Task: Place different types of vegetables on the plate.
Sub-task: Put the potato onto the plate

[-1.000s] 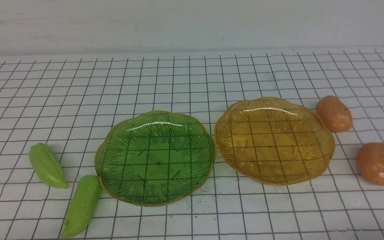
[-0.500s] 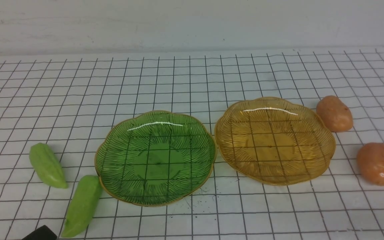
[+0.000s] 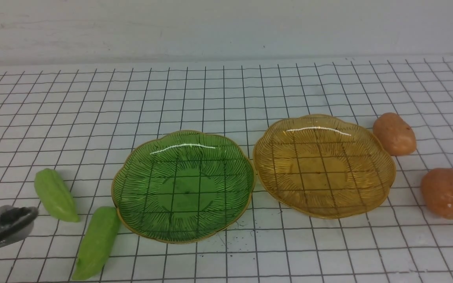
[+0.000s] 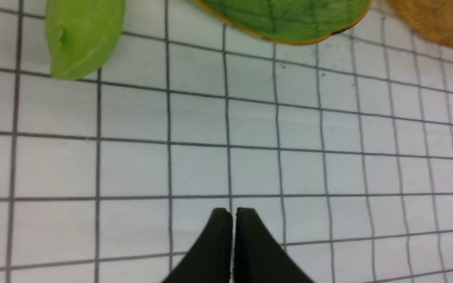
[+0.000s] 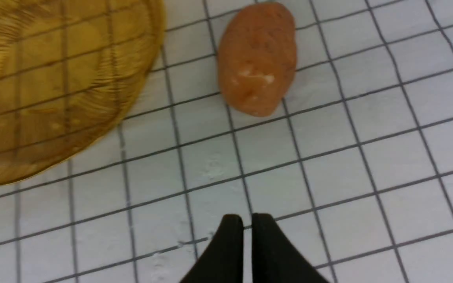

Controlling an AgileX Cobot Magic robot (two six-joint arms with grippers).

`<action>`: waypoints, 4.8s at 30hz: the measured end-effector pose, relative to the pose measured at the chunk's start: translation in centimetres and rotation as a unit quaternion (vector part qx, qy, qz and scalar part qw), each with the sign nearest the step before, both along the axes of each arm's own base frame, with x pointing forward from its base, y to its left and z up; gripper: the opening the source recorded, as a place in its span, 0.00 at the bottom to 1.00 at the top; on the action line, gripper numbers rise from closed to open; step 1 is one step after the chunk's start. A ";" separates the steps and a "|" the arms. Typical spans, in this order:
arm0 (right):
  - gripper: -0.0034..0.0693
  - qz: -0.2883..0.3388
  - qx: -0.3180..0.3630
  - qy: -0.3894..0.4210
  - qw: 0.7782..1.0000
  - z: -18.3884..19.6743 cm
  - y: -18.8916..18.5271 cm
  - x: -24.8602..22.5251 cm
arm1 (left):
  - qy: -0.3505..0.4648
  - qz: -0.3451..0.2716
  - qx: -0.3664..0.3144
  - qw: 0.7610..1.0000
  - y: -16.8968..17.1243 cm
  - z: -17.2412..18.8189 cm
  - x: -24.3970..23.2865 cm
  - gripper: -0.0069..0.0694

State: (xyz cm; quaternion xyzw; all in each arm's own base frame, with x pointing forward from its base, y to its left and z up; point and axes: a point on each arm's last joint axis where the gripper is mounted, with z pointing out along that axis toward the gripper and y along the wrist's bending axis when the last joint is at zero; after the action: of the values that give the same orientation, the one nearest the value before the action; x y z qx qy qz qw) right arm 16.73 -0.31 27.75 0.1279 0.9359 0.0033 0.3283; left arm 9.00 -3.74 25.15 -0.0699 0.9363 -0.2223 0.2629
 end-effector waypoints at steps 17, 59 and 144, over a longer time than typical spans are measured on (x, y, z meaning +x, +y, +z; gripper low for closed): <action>0.96 -0.041 -0.042 0.036 0.998 -6.0 -0.6 13.1 | 0.047 -0.004 0.022 0.999 0.2 -0.9 1.1 0.15; 0.76 0.249 -0.007 0.020 0.968 -7.5 13.1 16.1 | 0.049 -0.005 0.021 0.999 0.2 -0.9 1.0 0.15; 0.81 0.051 -0.059 0.036 0.996 -0.5 1.0 22.6 | 0.052 0.005 0.040 0.998 0.5 -1.1 1.1 0.15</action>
State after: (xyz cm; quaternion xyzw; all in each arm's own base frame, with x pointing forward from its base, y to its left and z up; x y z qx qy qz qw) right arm 39.30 0.69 27.29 0.0609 0.9508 -0.0398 0.3013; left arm 10.07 -3.21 24.08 -0.0750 0.9565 -0.1791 0.2179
